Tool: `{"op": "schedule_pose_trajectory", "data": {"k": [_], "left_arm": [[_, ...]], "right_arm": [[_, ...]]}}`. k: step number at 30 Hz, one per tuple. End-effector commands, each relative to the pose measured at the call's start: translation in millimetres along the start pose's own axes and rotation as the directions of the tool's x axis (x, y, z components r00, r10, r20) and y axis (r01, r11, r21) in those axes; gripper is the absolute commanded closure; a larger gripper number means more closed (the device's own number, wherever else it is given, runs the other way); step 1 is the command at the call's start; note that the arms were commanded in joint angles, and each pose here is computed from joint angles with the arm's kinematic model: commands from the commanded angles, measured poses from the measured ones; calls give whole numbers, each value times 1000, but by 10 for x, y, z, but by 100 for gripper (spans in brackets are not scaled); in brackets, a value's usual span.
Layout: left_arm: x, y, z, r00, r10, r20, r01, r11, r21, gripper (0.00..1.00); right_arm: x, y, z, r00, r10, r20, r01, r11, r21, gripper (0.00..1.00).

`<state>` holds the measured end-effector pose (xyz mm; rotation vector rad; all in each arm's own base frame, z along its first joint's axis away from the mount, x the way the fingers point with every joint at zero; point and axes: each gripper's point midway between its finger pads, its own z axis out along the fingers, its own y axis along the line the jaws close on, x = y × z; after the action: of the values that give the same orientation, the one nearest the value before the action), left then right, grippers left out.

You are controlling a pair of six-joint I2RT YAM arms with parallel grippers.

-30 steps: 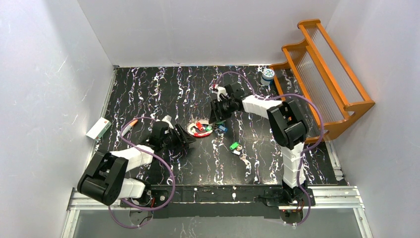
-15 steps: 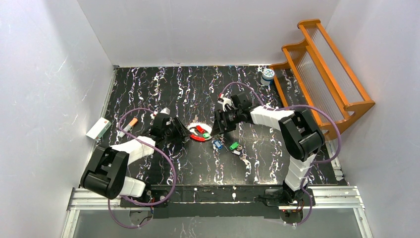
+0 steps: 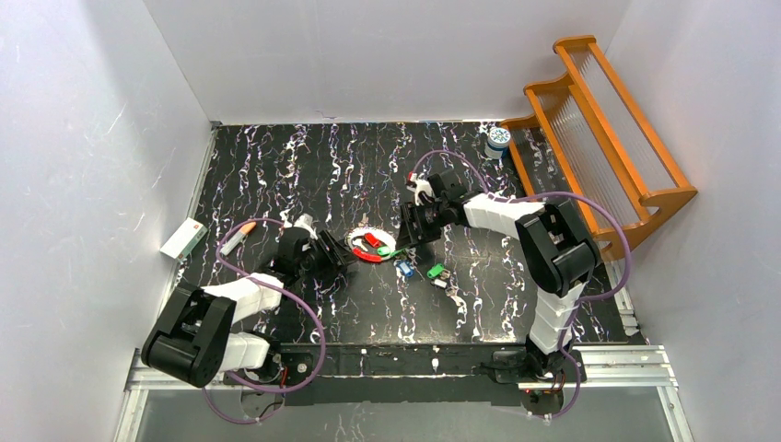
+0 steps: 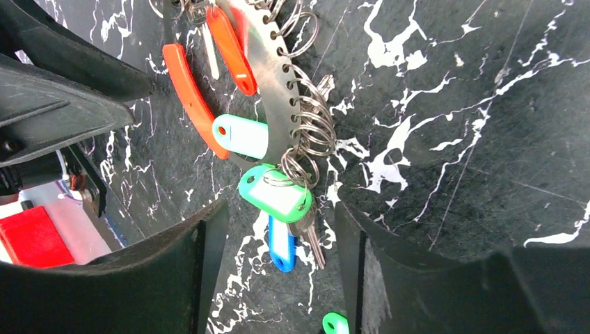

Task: Put the keys on the keyring
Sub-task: Adjust the keyring at the center of the board.

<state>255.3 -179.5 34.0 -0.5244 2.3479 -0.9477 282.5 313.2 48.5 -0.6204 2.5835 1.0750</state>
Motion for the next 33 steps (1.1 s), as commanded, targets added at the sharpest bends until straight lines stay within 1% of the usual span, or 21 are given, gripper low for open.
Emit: {"op": "schedule_pose_trajectory", "data": {"k": [1,5,9,11,13,16,18,20,22,25,29,31,33], "left_arm": [[-26,-186,-27,1000,7,0,-7,996,85,53],[-75,-253,-32,1000,20,12,-21,995,102,53],[-100,-263,-35,999,32,17,-33,995,95,54],[-109,-265,-43,999,46,18,-47,995,90,55],[-127,-274,-64,997,68,24,-70,994,86,55],[-153,-311,-110,993,118,28,-120,989,86,55],[-169,-352,-146,989,146,30,-148,984,94,55],[-172,-391,-167,987,160,29,-162,981,107,55],[-170,-424,-171,985,168,27,-170,978,119,55],[-163,-433,-160,986,164,25,-166,978,127,55],[-131,-402,-130,989,146,14,-146,981,127,55],[-116,-384,-125,990,141,10,-141,982,126,55],[-102,-363,-122,991,132,8,-132,984,120,55]], "right_arm": [[106,59,22,999,10,-31,-12,999,-51,39],[244,227,73,999,8,-52,-14,993,-120,49],[383,415,165,996,-9,-88,-7,984,-177,57],[432,533,190,995,-32,-97,12,979,-201,57],[424,596,156,996,-42,-78,24,976,-217,55],[283,563,58,998,-59,-3,58,988,-142,44],[182,533,-24,996,-80,38,83,993,-80,43],[77,527,-107,991,-111,75,114,993,-33,44],[-15,539,-178,983,-149,106,149,989,9,47],[-95,571,-176,971,-211,110,203,976,76,52],[-120,603,-36,957,-284,64,269,946,182,63],[-94,570,54,953,-300,31,285,931,229,71],[-63,520,128,953,-302,-1,290,916,277,77]]}}
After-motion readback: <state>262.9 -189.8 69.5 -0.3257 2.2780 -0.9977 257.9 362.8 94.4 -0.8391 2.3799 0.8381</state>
